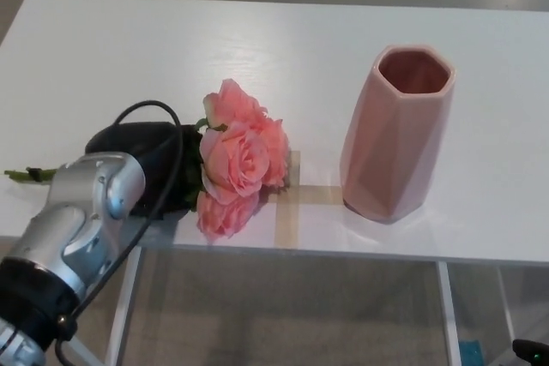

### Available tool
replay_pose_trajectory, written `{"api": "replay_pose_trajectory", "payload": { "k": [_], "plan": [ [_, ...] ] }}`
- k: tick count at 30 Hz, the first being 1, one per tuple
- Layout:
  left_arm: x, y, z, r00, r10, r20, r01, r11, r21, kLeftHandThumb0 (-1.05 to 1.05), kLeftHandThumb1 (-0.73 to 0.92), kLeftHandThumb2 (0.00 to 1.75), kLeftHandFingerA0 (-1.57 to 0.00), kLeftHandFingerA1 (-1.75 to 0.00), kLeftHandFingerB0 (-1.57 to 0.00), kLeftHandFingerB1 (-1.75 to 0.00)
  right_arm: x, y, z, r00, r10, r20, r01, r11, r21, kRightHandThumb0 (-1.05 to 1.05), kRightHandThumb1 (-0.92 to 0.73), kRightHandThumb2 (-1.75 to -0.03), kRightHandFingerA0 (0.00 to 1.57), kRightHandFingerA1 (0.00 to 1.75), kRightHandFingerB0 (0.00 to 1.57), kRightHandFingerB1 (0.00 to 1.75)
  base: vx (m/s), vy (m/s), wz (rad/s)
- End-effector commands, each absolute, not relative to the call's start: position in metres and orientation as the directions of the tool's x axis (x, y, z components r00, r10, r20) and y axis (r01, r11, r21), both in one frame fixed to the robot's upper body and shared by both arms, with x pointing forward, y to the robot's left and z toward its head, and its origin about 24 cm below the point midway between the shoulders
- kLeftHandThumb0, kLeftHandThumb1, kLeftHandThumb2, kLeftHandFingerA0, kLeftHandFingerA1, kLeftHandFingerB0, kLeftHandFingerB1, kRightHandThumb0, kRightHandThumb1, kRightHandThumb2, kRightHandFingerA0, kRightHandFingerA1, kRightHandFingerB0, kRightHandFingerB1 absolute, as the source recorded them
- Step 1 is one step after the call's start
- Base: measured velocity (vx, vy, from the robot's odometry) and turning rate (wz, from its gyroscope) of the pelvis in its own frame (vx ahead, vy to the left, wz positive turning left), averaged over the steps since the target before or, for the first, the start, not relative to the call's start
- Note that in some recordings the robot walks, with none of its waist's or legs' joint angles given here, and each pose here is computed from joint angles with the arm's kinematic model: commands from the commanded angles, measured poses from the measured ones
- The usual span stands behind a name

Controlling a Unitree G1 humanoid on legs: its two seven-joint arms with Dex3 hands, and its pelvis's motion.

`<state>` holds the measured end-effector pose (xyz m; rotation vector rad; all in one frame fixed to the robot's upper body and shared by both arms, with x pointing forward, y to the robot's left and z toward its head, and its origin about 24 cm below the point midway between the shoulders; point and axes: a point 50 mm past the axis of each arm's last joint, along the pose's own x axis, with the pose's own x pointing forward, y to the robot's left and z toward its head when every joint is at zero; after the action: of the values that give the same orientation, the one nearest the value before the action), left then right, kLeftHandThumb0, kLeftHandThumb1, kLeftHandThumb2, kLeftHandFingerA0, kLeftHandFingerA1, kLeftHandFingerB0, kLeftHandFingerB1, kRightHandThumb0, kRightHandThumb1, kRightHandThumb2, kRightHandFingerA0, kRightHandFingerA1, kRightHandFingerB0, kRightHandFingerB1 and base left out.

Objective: Use the left hand to pick up the rose and then lift and insert it into the pink vase.

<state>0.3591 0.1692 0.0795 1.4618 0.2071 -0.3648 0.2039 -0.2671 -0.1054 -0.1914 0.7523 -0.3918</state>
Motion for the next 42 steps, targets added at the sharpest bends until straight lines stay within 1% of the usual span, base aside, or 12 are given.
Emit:
{"api": "replay_pose_trajectory", "payload": {
  "k": [1, 3, 10, 15, 21, 22, 26, 28, 30, 33, 36, 42],
  "plan": [
    [0.353, 0.170, 0.050, 0.918, -0.093, -0.385, 0.382, -0.044, 0.923, -0.24, 0.71, 0.64, -0.73, -1.45, -0.59, -0.42, 0.203, -0.270, -0.105, 0.659, -0.410, -0.630, 0.286, 0.912, -0.294, -0.26, -0.59, -0.57, 0.69, 0.44, 0.60, 0.41, 0.00, 0.000, 0.00],
    [0.354, 0.169, 0.050, 0.919, -0.093, -0.382, 0.380, -0.040, 0.924, -0.24, 0.71, 0.63, -0.71, -1.48, -0.59, -0.42, 0.203, -0.271, -0.105, 0.659, -0.410, -0.630, 0.289, 0.912, -0.292, -0.26, -0.59, -0.57, 0.69, 0.44, 0.59, 0.41, 0.00, 0.000, 0.00],
    [0.351, 0.169, 0.058, 0.938, -0.129, -0.322, 0.328, 0.030, 0.944, -0.26, 0.75, 0.63, -0.78, -1.27, -0.54, -0.40, 0.203, -0.270, -0.105, 0.654, -0.406, -0.638, 0.279, 0.914, -0.296, -0.27, -0.59, -0.58, 0.68, 0.44, 0.59, 0.41, 0.00, 0.000, 0.00],
    [0.352, 0.173, 0.063, 0.950, -0.138, -0.279, 0.289, 0.058, 0.955, -0.24, 0.75, 0.63, -0.77, -1.29, -0.56, -0.40, 0.203, -0.270, -0.105, 0.656, -0.404, -0.638, 0.270, 0.914, -0.302, -0.26, -0.60, -0.58, 0.68, 0.44, 0.58, 0.41, 0.00, 0.000, 0.00],
    [0.360, 0.181, 0.098, 0.982, -0.160, -0.104, 0.140, 0.238, 0.961, -0.20, 0.77, 0.65, -0.73, -1.39, -0.60, -0.42, 0.203, -0.271, -0.105, 0.654, -0.404, -0.639, 0.263, 0.914, -0.309, -0.26, -0.60, -0.58, 0.68, 0.44, 0.59, 0.41, 0.00, 0.000, 0.00],
    [0.361, 0.181, 0.108, 0.986, -0.164, -0.042, 0.089, 0.294, 0.952, -0.21, 0.78, 0.66, -0.72, -1.47, -0.77, -0.50, 0.203, -0.270, -0.105, 0.655, -0.404, -0.639, 0.259, 0.914, -0.313, -0.25, -0.60, -0.58, 0.68, 0.43, 0.59, 0.41, 0.00, 0.000, 0.00],
    [0.361, 0.180, 0.136, 0.978, -0.176, 0.115, -0.034, 0.407, 0.913, -0.19, 0.76, 0.65, -0.70, -1.51, -0.87, -0.64, 0.203, -0.271, -0.106, 0.652, -0.408, -0.639, 0.258, 0.912, -0.319, -0.25, -0.60, -0.58, 0.68, 0.43, 0.60, 0.42, 0.00, 0.000, 0.00],
    [0.361, 0.176, 0.160, 0.959, -0.178, 0.221, -0.110, 0.485, 0.868, -0.20, 0.76, 0.64, -0.70, -1.52, -0.76, -0.49, 0.201, -0.271, -0.106, 0.651, -0.409, -0.640, 0.257, 0.912, -0.321, -0.26, -0.60, -0.58, 0.68, 0.43, 0.60, 0.42, 0.00, 0.000, 0.00],
    [0.359, 0.175, 0.173, 0.946, -0.183, 0.266, -0.133, 0.530, 0.838, -0.21, 0.76, 0.65, -0.71, -1.53, -0.77, -0.49, 0.200, -0.272, -0.107, 0.648, -0.409, -0.642, 0.258, 0.911, -0.321, -0.26, -0.60, -0.58, 0.69, 0.43, 0.61, 0.42, 0.00, 0.000, 0.00],
    [0.357, 0.173, 0.192, 0.927, -0.202, 0.315, -0.146, 0.580, 0.802, -0.25, 0.74, 0.64, -0.73, -1.53, -0.85, -0.55, 0.200, -0.272, -0.107, 0.647, -0.408, -0.644, 0.262, 0.912, -0.314, -0.26, -0.60, -0.58, 0.69, 0.43, 0.61, 0.42, 0.00, 0.000, 0.00],
    [0.354, 0.168, 0.216, 0.893, -0.235, 0.383, -0.154, 0.640, 0.753, -0.22, 0.74, 0.65, -0.74, -1.53, -0.79, -0.91, 0.200, -0.273, -0.107, 0.646, -0.410, -0.644, 0.260, 0.911, -0.319, -0.25, -0.60, -0.58, 0.71, 0.44, 0.62, 0.42, 0.00, 0.000, 0.00],
    [0.350, 0.156, 0.251, 0.864, -0.245, 0.440, -0.100, 0.773, 0.626, -0.21, 0.78, 0.63, -0.79, -1.47, -0.74, -1.03, 0.197, -0.273, -0.108, 0.643, -0.409, -0.647, 0.256, 0.912, -0.321, -0.25, -0.60, -0.58, 0.72, 0.44, 0.62, 0.42, 0.00, 0.000, 0.00]
  ]
}}
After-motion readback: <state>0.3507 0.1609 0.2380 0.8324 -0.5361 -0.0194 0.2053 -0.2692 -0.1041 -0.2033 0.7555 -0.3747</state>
